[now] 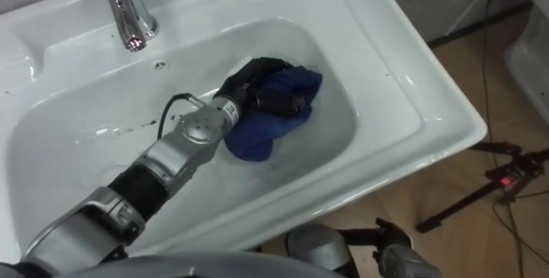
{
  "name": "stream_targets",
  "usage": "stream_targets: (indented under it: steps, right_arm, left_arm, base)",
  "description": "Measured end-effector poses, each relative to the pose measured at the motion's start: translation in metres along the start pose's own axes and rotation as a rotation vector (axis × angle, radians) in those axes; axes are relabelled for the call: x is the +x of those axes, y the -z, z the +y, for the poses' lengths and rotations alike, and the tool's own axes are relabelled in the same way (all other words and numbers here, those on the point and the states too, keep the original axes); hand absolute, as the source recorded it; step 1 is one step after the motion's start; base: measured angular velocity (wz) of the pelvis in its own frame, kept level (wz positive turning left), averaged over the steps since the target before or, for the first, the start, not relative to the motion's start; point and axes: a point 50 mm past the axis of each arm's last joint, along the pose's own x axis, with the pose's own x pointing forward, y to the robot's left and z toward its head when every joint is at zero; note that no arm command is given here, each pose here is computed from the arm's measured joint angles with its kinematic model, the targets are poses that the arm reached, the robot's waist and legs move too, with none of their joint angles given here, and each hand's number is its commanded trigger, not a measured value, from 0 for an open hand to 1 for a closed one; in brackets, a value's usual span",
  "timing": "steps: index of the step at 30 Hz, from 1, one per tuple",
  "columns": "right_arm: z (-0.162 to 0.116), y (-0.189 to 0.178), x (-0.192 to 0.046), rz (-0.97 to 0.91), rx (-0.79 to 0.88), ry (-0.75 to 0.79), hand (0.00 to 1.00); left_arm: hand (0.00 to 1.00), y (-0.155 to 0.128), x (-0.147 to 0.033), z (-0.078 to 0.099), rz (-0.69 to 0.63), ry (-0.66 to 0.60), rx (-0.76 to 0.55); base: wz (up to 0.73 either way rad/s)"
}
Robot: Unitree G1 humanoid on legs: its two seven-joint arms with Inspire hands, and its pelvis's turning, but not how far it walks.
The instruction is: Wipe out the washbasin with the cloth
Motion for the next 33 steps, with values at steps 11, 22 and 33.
stream_targets:
  steps: [11,22,33]
  right_arm:
    - [0.0,0.0,0.0,0.0,-0.007,0.001,0.0]
    - [0.0,0.003,0.0,0.019,-0.002,0.004,0.0]
    - [-0.018,0.042,-0.007,0.114,0.114,0.085,0.0]
  left_arm:
    - [1.0,-0.009,0.0,-0.006,-0.038,0.037,0.011]
    - [1.0,0.001,-0.002,0.006,0.004,-0.02,0.258]
    - [1.0,0.107,-0.052,0.058,0.276,-0.395,0.167]
  base:
    - [0.02]
    - [-0.04]
    - [0.0]
